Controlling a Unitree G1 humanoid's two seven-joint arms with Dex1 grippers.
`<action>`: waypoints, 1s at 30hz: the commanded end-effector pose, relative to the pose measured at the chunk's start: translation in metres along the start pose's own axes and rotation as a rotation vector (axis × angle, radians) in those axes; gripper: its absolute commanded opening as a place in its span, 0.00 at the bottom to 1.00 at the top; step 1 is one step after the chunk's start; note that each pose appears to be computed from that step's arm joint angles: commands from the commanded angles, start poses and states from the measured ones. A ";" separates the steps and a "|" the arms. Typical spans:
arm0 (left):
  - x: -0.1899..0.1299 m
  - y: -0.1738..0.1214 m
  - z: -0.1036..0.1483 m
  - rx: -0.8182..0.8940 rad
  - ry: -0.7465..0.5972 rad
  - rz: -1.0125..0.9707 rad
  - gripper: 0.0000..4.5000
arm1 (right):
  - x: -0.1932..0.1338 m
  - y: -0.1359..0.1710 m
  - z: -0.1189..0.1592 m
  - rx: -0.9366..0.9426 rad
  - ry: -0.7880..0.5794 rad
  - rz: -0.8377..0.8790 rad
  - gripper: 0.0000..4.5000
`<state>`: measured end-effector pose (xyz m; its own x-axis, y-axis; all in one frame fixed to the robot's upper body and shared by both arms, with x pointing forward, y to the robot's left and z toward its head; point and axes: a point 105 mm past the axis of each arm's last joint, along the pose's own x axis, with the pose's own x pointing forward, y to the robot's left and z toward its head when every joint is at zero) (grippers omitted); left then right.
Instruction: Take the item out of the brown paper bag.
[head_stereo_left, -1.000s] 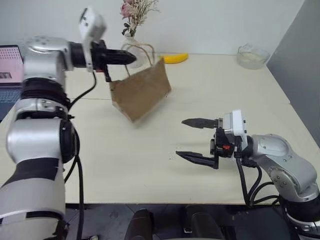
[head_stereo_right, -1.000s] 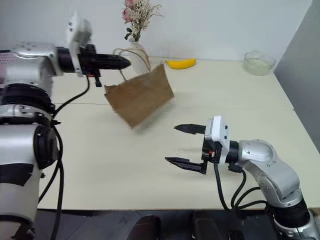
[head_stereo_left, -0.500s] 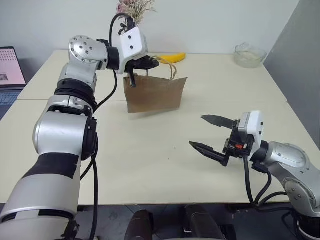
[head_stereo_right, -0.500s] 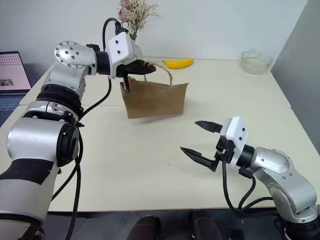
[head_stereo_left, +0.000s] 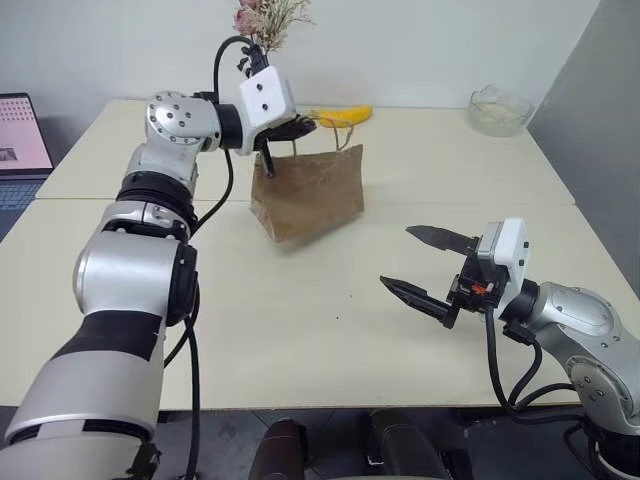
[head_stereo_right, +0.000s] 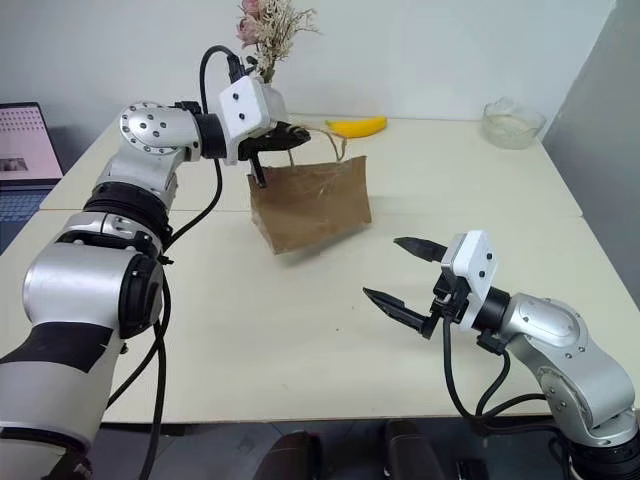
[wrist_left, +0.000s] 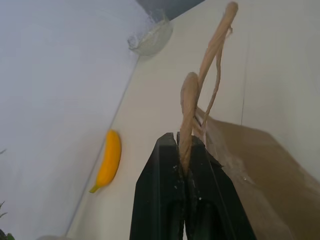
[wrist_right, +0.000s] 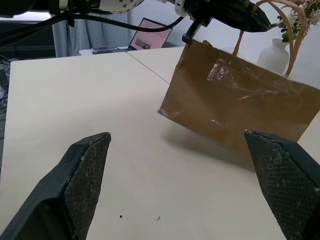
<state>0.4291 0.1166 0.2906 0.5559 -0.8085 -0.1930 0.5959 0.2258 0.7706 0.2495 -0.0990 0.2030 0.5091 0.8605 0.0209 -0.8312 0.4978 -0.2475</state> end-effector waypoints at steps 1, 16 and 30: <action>0.001 0.002 0.019 0.085 -0.083 0.004 0.01 | -0.003 0.000 0.005 -0.031 -0.009 -0.004 1.00; 0.011 -0.017 0.027 0.330 -0.128 -0.001 0.01 | -0.009 -0.002 0.003 -0.046 0.021 -0.019 1.00; 0.011 -0.029 -0.007 0.343 -0.002 0.019 0.01 | -0.005 0.001 0.001 -0.035 0.034 -0.016 1.00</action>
<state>0.4217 0.1019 0.2531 0.5475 -0.8119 -0.2027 0.3969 0.0386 0.9171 0.2505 -0.1053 0.1949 0.5392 0.8419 -0.0217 -0.8197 0.5188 -0.2427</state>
